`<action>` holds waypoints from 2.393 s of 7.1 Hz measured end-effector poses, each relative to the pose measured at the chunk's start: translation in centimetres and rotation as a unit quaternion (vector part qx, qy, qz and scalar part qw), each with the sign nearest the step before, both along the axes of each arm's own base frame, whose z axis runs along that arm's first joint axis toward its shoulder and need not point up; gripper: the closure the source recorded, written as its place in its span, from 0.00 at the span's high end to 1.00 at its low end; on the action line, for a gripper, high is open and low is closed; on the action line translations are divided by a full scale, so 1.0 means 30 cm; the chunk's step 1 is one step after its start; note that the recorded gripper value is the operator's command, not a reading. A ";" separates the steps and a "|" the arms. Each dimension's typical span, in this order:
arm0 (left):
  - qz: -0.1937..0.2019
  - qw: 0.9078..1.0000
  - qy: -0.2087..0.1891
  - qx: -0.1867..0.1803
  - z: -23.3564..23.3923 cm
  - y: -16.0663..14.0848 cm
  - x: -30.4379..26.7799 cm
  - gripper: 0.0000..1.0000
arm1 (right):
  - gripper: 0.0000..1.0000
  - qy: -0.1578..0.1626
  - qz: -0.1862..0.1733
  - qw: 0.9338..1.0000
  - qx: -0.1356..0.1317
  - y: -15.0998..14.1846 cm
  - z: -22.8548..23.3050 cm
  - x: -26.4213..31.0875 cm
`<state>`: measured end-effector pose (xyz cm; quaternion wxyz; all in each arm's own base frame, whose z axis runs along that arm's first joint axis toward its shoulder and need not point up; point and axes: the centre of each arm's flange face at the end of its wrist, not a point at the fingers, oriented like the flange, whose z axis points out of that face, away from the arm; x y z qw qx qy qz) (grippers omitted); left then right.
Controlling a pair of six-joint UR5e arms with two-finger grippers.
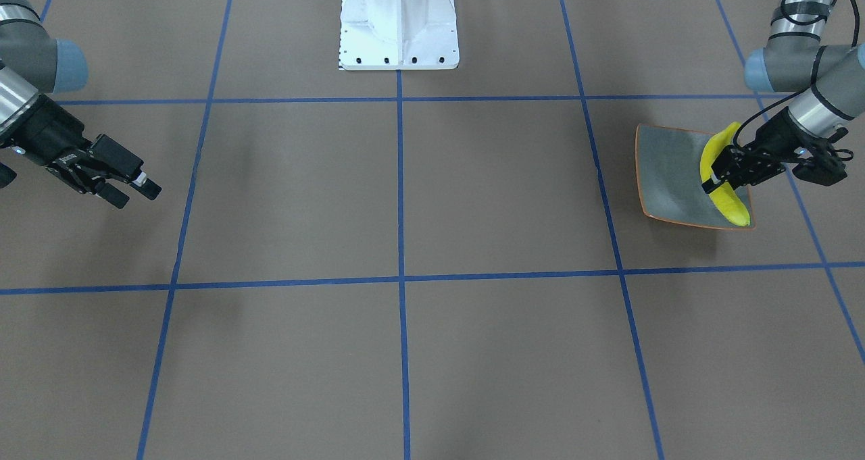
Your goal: Transfer all bananas from basket to plate
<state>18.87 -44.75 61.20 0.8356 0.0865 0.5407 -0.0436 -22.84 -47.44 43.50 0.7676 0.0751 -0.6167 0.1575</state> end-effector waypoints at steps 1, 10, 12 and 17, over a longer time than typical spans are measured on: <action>0.001 1.000 0.000 0.000 -0.001 0.001 0.004 0.41 | 1.00 0.000 0.000 1.000 0.000 0.000 0.000 0.000; 0.024 0.999 0.025 0.022 -0.101 -0.022 0.050 0.62 | 1.00 0.010 0.020 1.000 0.001 -0.039 0.038 0.100; -0.007 0.999 0.031 0.023 -0.139 -0.086 -0.069 0.62 | 1.00 0.066 0.030 0.997 0.038 -0.048 0.211 0.294; 0.007 0.997 -0.039 0.070 -0.071 -0.186 -0.284 0.66 | 1.00 0.251 -0.012 0.962 0.102 0.125 0.795 0.903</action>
